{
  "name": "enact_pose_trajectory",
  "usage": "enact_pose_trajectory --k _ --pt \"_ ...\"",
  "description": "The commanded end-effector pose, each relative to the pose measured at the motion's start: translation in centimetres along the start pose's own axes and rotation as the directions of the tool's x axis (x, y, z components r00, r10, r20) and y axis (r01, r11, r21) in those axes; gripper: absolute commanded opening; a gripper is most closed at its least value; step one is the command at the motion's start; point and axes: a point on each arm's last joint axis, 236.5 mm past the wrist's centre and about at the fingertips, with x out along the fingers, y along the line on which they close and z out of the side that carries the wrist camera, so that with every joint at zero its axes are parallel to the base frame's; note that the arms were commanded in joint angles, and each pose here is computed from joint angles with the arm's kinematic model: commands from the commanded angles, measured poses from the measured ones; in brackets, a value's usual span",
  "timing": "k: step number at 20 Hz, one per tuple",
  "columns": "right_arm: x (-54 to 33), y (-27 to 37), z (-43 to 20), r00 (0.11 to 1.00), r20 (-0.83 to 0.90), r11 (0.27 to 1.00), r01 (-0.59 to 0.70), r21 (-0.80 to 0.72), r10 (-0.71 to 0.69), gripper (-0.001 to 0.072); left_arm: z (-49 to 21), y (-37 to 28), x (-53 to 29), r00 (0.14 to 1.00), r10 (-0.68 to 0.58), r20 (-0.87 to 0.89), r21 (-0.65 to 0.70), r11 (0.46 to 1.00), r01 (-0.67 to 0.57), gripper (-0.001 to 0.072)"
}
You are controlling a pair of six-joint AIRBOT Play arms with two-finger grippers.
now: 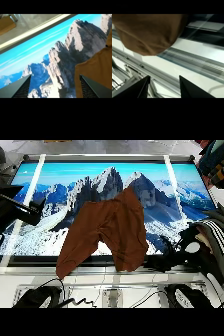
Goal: Fold the clothes and pants, and hang the long-sleeved shirts on hangers.
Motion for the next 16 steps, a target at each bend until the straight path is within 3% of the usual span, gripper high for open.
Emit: enact_pose_trajectory --k 1,7,8,10,15,16 --pt "2.1 -0.6 -0.2 0.998 0.048 0.994 -0.048 0.094 0.044 0.0407 0.0 0.0 0.0 1.0 0.001 0.0 0.0 1.0 -0.001 0.0697" --pt "3.7 0.0 2.6 0.984 0.177 0.992 -0.024 0.125 0.002 0.0396 0.4 0.0 0.7 1.0 0.001 0.014 -0.014 1.0 -0.001 0.0697" --pt "3.8 -0.1 3.1 0.98 0.198 0.989 -0.017 0.147 -0.013 0.0343 0.3 -0.1 0.8 1.0 -0.001 0.011 -0.013 1.0 0.001 0.0697" --pt "4.0 0.0 3.6 0.974 0.225 0.99 -0.01 0.142 -0.022 0.0329 0.1 -0.2 1.1 1.0 -0.005 0.001 -0.012 1.0 0.005 0.0697" --pt "5.9 -0.3 2.7 0.987 0.16 0.984 0.006 0.178 -0.035 0.0335 -1.2 -0.9 3.5 0.998 -0.027 -0.059 -0.099 0.995 0.021 0.0697" --pt "6.3 -0.4 2.4 0.989 0.141 0.984 0.016 0.177 -0.042 0.0286 -1.6 -1.0 4.0 0.997 -0.031 -0.076 -0.133 0.991 0.02 0.0697"
